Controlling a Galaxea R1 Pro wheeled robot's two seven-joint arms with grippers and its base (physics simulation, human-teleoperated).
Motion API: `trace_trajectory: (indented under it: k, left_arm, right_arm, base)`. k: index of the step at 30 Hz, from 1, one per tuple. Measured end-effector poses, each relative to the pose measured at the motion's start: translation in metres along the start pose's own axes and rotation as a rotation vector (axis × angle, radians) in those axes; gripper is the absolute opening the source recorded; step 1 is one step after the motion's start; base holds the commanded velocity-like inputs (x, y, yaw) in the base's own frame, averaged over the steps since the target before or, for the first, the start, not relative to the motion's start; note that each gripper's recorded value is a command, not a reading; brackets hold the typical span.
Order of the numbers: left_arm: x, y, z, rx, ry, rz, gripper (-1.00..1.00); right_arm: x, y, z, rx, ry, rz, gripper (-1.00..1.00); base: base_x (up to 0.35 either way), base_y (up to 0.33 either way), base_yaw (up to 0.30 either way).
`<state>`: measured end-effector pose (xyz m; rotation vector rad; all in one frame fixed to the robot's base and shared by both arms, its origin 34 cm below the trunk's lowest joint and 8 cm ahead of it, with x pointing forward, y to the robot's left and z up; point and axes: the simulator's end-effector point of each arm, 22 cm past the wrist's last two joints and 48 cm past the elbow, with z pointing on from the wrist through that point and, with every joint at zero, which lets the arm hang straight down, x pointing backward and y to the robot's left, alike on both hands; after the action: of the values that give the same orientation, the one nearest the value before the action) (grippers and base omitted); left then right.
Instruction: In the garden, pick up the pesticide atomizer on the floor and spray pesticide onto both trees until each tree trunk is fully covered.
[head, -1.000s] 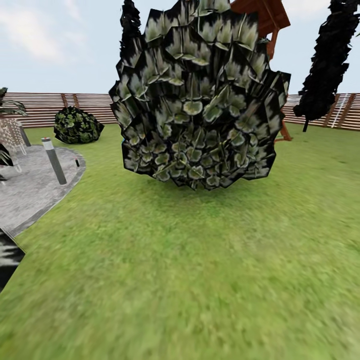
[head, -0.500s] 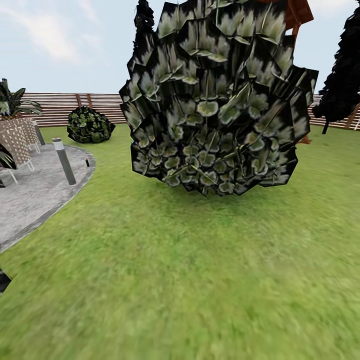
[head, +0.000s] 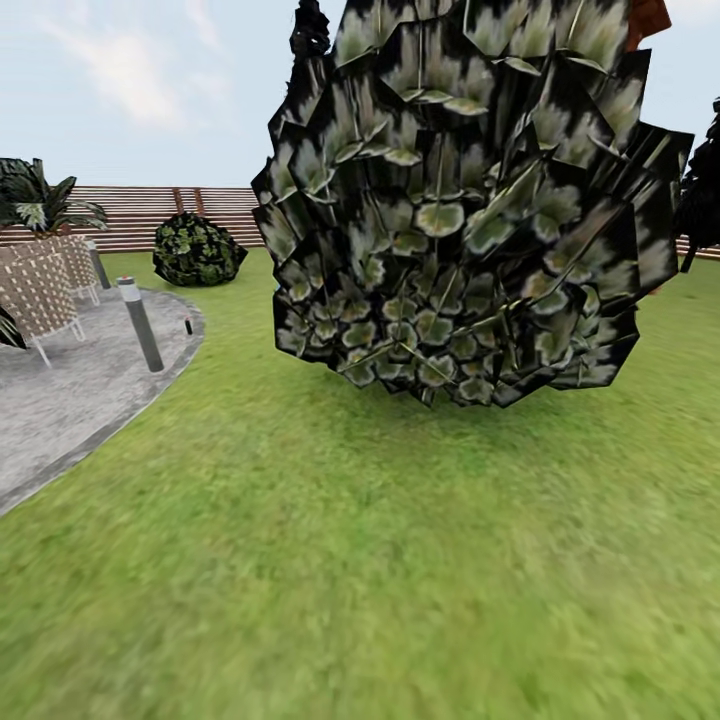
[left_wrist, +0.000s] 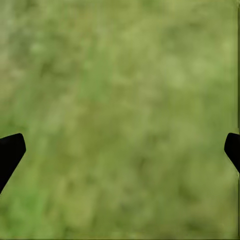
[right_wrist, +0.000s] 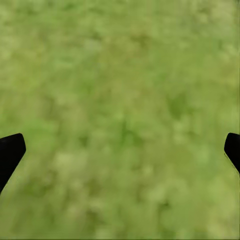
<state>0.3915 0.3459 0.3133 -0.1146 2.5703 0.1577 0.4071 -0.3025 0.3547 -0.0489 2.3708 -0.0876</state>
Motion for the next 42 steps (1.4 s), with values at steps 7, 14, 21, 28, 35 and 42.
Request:
trace_trajectory:
  k: [7,14,21,28,35,42]
  left_arm:
    - [0.0001,0.0000,0.0000,0.000,0.000,0.000,1.00]
    - [0.0000,0.0001,0.0000,0.000,0.000,0.000,1.00]
    - [0.0000,0.0002,0.0000,0.000,0.000,0.000,1.00]
    - [-0.0001,0.0001,0.0000,0.000,0.000,-0.001,1.00]
    - [0.0002,0.0002,-0.0001,-0.001,0.000,-0.001,1.00]
    - [0.0002,0.0002,-0.0001,0.000,0.000,0.000,1.00]
  right_arm:
    - [-0.0006,0.0000,0.0001,0.000,-0.001,0.000,1.00]
    - [-0.0007,0.0001,0.0002,0.000,-0.001,0.000,1.00]
    - [-0.0007,0.0001,0.0002,0.000,-0.001,0.000,1.00]
    - [-0.0007,0.0002,0.0002,0.000,-0.001,0.000,1.00]
    - [-0.0007,0.0003,0.0002,-0.001,-0.001,0.000,1.00]
    - [-0.0006,0.0003,0.0002,-0.001,-0.001,0.000,1.00]
  base:
    - [0.333,-0.092,0.025]
    - [0.333,-0.016,0.222]
    - [0.334,-0.001,0.273]
    - [0.334,0.000,0.278]
    - [0.335,0.000,0.278]
    - [0.334,0.000,0.271]
